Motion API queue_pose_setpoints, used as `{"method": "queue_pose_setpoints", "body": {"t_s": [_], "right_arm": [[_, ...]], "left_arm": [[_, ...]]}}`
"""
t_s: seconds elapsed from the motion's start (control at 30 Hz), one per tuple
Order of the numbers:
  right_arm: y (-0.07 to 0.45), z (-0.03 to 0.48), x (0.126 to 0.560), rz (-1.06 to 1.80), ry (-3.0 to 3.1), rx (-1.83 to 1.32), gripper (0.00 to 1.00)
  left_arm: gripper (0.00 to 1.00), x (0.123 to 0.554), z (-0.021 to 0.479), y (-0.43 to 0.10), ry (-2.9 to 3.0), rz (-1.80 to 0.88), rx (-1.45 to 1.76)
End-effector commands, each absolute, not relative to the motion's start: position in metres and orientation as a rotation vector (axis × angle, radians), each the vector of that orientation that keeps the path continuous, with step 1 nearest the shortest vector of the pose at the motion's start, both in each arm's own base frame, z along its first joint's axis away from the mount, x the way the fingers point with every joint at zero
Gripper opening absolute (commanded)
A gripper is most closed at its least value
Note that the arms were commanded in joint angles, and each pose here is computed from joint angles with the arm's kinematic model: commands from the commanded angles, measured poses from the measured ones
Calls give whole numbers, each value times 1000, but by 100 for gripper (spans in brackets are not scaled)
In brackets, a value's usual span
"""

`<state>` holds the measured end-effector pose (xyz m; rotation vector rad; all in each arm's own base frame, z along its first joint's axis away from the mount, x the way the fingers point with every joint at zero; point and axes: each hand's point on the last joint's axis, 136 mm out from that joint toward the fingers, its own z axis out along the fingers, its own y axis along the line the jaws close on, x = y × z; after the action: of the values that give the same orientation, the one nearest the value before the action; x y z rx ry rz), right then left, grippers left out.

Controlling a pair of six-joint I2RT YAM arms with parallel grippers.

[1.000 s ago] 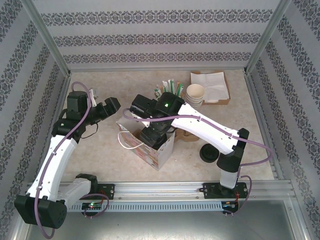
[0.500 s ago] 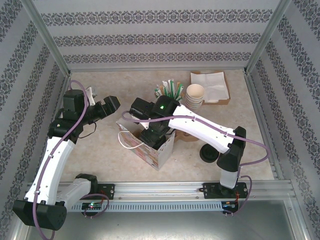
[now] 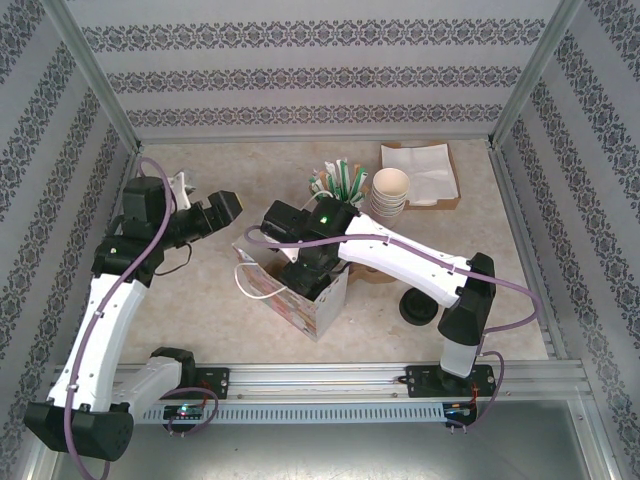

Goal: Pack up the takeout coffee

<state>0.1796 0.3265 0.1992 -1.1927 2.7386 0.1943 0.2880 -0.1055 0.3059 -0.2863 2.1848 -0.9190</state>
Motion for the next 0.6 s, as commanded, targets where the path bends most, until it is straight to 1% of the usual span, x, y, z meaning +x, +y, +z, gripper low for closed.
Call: {"method": "queue_pose_setpoints", "body": {"t_s": [0.0,0.17,0.57], "right_arm": [[326,206,180,246,2740,-1145,59],[326,199,180,233,2752,-1158,59],[319,187,180,161,2782,-1168,58]], "left_arm": [[91,282,320,-106,2167,-914,-220],[91,277,322,-114,2206,-955,-162],[91,276,320,-116,2223,-958,-136]]}}
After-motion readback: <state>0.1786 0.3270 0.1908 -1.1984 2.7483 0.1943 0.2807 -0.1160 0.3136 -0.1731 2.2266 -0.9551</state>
